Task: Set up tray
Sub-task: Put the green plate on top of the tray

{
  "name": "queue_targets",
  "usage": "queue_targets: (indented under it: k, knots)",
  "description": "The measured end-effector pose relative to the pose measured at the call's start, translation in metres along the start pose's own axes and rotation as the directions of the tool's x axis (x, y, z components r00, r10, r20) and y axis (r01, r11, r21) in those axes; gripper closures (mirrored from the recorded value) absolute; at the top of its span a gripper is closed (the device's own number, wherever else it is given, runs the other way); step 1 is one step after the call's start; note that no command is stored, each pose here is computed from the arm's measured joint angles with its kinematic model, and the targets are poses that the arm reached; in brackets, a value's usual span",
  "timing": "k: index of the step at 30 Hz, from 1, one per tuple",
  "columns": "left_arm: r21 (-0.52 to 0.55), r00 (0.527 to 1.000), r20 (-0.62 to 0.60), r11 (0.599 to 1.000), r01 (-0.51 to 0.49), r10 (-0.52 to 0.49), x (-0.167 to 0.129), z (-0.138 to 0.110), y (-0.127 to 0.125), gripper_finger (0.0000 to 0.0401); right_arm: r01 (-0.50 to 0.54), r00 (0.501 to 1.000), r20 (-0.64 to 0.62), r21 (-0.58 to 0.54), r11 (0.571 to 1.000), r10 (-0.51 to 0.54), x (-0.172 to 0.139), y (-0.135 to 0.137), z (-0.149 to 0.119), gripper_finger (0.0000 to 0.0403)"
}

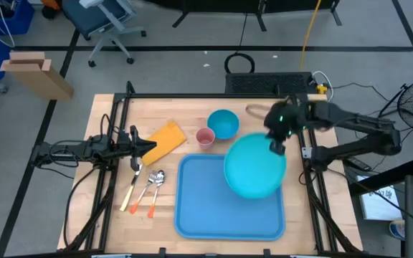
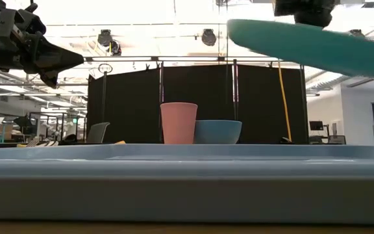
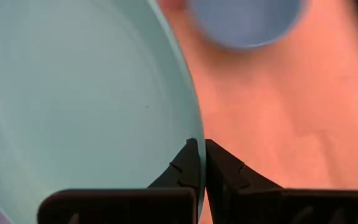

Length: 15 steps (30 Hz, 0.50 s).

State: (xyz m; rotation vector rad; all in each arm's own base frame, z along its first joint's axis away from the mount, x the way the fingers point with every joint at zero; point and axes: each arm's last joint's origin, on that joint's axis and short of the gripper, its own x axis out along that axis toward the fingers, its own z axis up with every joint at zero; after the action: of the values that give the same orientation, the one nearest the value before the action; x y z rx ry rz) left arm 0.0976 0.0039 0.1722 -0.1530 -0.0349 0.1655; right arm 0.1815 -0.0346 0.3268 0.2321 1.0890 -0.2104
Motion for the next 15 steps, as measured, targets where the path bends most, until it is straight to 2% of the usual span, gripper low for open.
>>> queue_targets:
  k: [4, 15]
  knots:
    - [-0.038, 1.000, 0.000, 0.999, 0.000, 0.000, 0.000, 0.000, 0.000, 0.0364, -0.045, 0.997, -0.070, -0.076, 0.996, 0.040, 0.022, 0.023, -0.010, 0.0403]
    - [-0.054, 1.000, 0.001, 0.999, 0.001, -0.001, 0.000, 0.000, 0.000, 0.0364, -0.016, 0.966, -0.258, -0.142, 0.990, -0.022, 0.088, 0.058, -0.024, 0.0403]
